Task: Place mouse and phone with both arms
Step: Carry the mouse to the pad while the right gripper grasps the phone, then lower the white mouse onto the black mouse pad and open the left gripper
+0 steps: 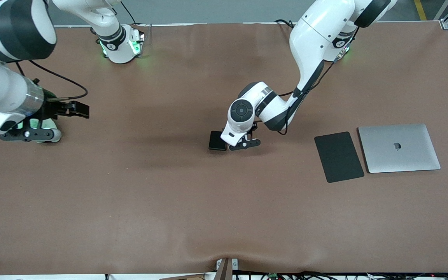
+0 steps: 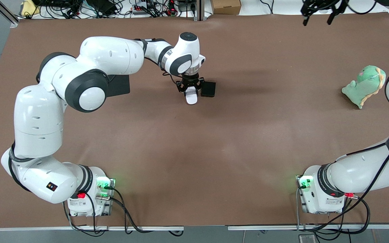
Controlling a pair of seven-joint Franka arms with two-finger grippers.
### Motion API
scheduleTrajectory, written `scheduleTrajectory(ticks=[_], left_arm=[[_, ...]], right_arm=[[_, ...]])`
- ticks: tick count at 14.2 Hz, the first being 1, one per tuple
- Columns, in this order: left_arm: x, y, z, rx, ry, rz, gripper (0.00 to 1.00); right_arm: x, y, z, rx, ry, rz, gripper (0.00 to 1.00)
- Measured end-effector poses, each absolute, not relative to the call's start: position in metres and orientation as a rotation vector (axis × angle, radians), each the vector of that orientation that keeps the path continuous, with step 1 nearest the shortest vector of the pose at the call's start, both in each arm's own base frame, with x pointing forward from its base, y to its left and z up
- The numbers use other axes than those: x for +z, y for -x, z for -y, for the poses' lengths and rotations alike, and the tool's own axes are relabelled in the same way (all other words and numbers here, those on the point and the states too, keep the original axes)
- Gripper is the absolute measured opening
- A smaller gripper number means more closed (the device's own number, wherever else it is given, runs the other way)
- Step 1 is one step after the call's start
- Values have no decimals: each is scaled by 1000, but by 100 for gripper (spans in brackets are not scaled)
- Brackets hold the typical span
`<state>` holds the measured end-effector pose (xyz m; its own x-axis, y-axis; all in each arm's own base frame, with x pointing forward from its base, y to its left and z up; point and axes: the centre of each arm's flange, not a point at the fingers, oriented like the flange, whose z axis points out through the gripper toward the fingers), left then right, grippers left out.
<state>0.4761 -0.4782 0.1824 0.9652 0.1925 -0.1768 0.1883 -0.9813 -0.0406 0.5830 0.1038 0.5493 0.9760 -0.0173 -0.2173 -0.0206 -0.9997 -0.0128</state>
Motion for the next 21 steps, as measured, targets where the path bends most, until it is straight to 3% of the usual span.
scheduleTrajectory(ticks=[5, 9, 12, 14, 21], left_arm=[[225, -510, 451, 213, 3071, 342, 62], [295, -570, 345, 241, 3009, 361, 62], [295, -600, 251, 281, 2966, 366, 62], [289, -607, 200, 317, 2960, 309, 62], [258, -596, 94, 302, 3035, 96, 62]], right_arm=[[511, -598, -131, 265, 3043, -115, 100], [468, -588, -217, 244, 3061, -100, 100], [413, -566, -310, 283, 3098, -134, 100], [375, -551, -363, 291, 3121, -147, 100], [248, -563, -446, 120, 3098, -93, 100]])
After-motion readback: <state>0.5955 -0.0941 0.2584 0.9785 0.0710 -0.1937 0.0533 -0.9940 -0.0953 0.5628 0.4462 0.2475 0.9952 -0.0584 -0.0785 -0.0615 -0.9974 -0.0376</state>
